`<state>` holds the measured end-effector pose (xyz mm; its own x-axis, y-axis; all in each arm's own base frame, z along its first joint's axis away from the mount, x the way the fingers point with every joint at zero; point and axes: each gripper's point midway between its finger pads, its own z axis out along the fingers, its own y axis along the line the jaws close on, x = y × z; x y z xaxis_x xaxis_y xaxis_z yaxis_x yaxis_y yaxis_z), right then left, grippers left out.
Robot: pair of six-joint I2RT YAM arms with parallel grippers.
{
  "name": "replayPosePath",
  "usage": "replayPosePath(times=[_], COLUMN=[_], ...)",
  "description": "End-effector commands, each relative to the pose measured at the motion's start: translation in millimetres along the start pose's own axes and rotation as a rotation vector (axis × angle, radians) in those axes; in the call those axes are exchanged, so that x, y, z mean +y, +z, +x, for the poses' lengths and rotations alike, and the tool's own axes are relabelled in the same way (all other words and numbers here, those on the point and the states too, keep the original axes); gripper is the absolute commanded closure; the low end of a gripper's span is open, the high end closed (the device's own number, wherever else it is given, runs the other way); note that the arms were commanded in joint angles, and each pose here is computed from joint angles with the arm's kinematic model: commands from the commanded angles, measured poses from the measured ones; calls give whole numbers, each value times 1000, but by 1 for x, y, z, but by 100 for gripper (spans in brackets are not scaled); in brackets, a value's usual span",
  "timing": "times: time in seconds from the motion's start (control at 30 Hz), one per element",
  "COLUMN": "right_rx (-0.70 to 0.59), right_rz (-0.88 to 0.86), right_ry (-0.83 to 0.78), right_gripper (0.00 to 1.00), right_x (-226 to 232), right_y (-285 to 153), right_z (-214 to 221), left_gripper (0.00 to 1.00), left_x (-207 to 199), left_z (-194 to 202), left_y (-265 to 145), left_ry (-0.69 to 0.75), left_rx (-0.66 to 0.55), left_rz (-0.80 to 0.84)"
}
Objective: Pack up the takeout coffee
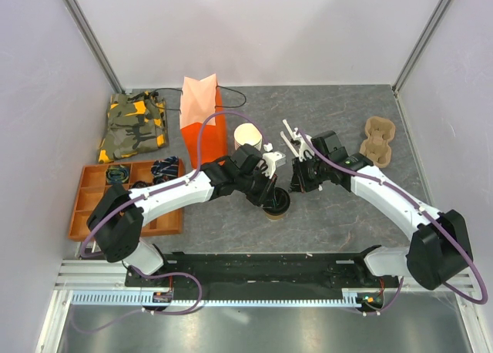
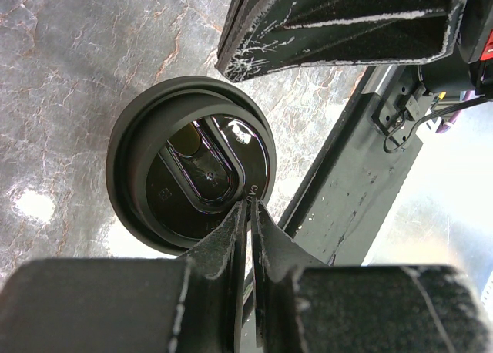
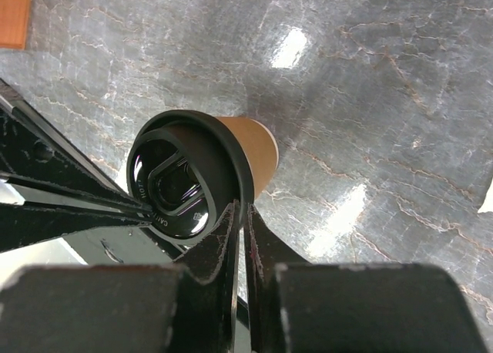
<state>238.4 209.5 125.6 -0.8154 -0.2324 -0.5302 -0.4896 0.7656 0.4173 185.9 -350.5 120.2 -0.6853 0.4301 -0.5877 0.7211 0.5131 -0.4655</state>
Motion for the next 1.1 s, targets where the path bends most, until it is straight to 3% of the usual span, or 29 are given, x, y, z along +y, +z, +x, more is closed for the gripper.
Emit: replayPosePath(times=[0.0, 0.57, 0.87, 1.07], right_rx=[-15, 138, -20, -41], right_rz=[-34, 132, 47, 9], right_ry=[-37, -54, -111, -143], right_gripper=[89, 91, 90, 90], right_x=[7, -28, 11, 20], right_y=[-3, 27, -11, -22], right_z=[-10, 32, -30, -34], left_gripper=[87, 88, 88, 88], left_x=[14, 22, 23, 24], left_z=[17, 25, 24, 22], left_y=[6, 9, 7, 6], left_ry=[-36, -62, -61, -62], left_rx=[55, 76, 71, 67], left_rz=[-49, -57, -60, -64])
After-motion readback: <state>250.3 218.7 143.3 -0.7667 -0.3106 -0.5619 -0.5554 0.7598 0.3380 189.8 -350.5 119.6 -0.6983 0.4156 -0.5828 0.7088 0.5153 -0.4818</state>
